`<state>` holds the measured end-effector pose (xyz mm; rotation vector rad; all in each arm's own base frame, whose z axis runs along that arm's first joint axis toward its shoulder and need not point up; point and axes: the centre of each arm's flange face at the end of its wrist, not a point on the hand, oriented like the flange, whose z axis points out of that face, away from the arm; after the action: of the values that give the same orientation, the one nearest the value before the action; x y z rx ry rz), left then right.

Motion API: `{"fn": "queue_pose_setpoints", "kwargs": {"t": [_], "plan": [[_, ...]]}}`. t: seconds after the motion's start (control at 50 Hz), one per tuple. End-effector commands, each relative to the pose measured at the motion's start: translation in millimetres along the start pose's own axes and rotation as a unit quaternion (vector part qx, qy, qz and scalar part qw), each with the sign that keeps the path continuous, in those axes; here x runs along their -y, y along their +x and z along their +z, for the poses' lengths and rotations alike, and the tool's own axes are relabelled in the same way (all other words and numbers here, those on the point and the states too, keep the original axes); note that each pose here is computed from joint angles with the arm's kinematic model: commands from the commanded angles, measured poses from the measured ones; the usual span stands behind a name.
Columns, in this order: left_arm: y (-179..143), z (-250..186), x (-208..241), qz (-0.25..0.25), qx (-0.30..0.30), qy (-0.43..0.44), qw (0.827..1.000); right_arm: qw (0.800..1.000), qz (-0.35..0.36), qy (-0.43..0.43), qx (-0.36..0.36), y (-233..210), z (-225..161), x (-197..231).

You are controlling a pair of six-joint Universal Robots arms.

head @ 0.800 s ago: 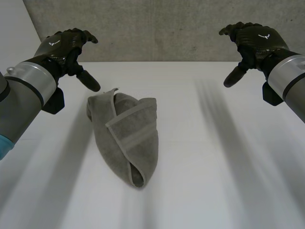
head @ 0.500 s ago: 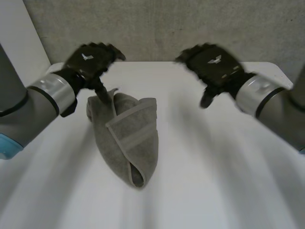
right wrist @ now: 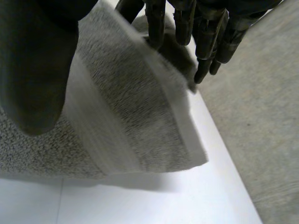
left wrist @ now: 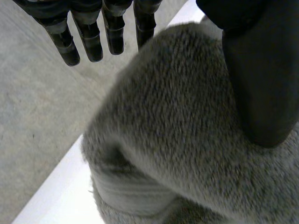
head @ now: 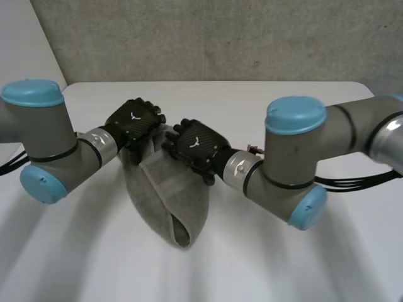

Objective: Fold the towel.

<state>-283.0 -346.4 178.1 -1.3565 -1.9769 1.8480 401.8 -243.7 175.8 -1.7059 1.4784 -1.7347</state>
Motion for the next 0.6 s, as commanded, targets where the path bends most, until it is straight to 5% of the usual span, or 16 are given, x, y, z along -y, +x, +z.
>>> {"fn": "queue_pose_setpoints", "kwargs": {"t": [0.02, 0.16, 0.32, 0.4, 0.6], "plan": [[0.6, 1.6, -13.4, -0.007, 0.018, -0.031, 0.999, 1.0, 0.011, -0.015, 0.023, -29.4, 23.8, -25.4], [-0.9, -12.3, -24.7, -0.018, 0.027, -0.063, 0.997, 0.999, 0.014, -0.016, 0.03, -34.7, 28.3, -31.1], [8.9, -39.0, -17.3, -0.027, 0.018, -0.075, 0.997, 0.999, 0.046, -0.009, -0.015, 9.7, -4.8, -3.8], [13.6, -51.1, -11.7, -0.029, 0.019, -0.077, 0.996, 0.993, 0.076, -0.045, -0.076, 63.2, -37.9, -25.5], [42.7, -75.7, -7.5, -0.047, -0.006, -0.091, 0.995, 0.977, 0.117, -0.12, -0.135, 105.5, -80.0, -83.6]]}}
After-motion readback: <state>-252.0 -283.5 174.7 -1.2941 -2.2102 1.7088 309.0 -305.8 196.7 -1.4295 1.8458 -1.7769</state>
